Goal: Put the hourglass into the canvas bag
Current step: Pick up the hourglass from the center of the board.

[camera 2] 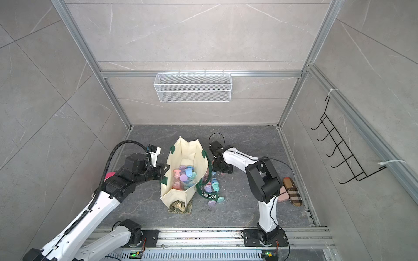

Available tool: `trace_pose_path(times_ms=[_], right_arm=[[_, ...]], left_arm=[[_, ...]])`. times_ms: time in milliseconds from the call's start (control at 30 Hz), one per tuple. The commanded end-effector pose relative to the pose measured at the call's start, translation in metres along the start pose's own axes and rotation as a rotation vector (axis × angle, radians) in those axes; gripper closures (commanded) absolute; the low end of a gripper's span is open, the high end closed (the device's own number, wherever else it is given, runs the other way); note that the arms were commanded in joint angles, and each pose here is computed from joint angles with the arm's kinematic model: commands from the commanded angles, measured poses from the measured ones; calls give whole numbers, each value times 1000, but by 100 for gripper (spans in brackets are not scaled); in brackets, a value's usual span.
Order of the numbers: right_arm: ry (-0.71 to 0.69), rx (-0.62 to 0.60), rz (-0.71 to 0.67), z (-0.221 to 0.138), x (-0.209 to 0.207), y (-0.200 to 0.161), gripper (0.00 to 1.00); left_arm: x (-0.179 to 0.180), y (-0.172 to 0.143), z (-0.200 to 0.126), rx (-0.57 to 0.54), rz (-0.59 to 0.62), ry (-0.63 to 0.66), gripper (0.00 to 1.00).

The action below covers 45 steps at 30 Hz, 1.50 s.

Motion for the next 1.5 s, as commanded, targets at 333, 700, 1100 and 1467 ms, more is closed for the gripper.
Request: trace_pose_path(times_ms=[333,700,1100,1467], right_arm=[[-77,26,-105,12,4,21,25],[-88,58,-96,33,-2,15,32],[-159,49,-170,47,-8,27,28],[-188,67,-236,59,-8,27,45]], left_arm=[[-7,7,-5,-37,26,-36,100],[-8,8,-5,-39,27,-40,100],[-8,7,-4,-35,26,-40,100],[-7,7,-4,-33,27,-36,100]])
Point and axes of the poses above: each gripper's point midway between its finger pads, its own z axis out along the fingers, its own x axis along the line the jaws close on, y = z × x, the point moved 3 cm from there along -z, back along the fingers, and after that the axes turned 5 degrees about z, right-handed, at the moved point
